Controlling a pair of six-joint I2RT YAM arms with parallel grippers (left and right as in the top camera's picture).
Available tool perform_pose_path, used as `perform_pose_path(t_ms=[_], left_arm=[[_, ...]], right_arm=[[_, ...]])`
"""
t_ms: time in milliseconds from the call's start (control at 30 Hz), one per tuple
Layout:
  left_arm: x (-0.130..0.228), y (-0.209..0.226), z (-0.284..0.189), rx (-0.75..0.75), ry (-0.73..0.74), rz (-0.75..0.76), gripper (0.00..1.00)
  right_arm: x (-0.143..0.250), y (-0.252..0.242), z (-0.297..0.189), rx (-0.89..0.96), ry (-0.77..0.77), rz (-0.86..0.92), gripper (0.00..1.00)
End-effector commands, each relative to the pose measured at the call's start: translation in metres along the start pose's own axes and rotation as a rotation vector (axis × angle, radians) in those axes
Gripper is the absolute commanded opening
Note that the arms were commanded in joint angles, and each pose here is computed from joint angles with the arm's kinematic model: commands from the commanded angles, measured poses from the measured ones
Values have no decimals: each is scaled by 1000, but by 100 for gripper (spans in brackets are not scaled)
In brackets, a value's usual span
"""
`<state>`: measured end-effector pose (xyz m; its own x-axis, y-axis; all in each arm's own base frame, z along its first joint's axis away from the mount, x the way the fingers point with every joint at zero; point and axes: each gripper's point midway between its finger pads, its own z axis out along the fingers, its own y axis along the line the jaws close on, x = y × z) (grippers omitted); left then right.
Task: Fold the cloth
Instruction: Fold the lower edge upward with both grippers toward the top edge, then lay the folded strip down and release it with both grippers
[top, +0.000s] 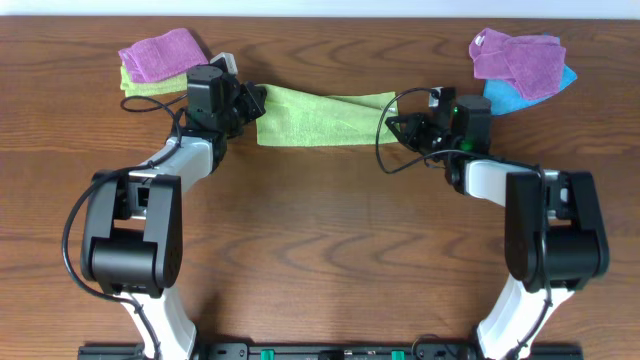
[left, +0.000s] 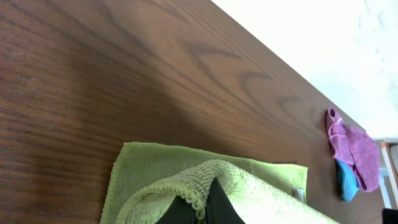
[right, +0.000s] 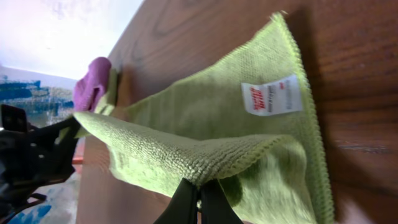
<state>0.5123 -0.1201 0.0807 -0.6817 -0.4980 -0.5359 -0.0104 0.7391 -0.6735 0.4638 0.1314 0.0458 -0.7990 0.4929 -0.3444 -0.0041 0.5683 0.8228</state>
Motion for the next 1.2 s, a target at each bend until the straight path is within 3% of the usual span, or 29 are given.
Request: perform_pose_path(t_ms=[0,1067,1100,1133,1167], left_arm=[[-1,11,8,-30,-7,22,6],[26,48,14,-161,74,37,6],[29,49,15,-161,84,34,6],[32,49,16,-159,92,33,6],[33,49,17,-159,94,34,6]], right_arm=[[-6,0,4,6,-15,-22,1],[-18,-21,8,101,-72,-47,1],[-19,-20,8,99,-75,-49,2],[-21,-19,8,97,-77,-48,14],[-22,-18,9,95,-79,-48,33]])
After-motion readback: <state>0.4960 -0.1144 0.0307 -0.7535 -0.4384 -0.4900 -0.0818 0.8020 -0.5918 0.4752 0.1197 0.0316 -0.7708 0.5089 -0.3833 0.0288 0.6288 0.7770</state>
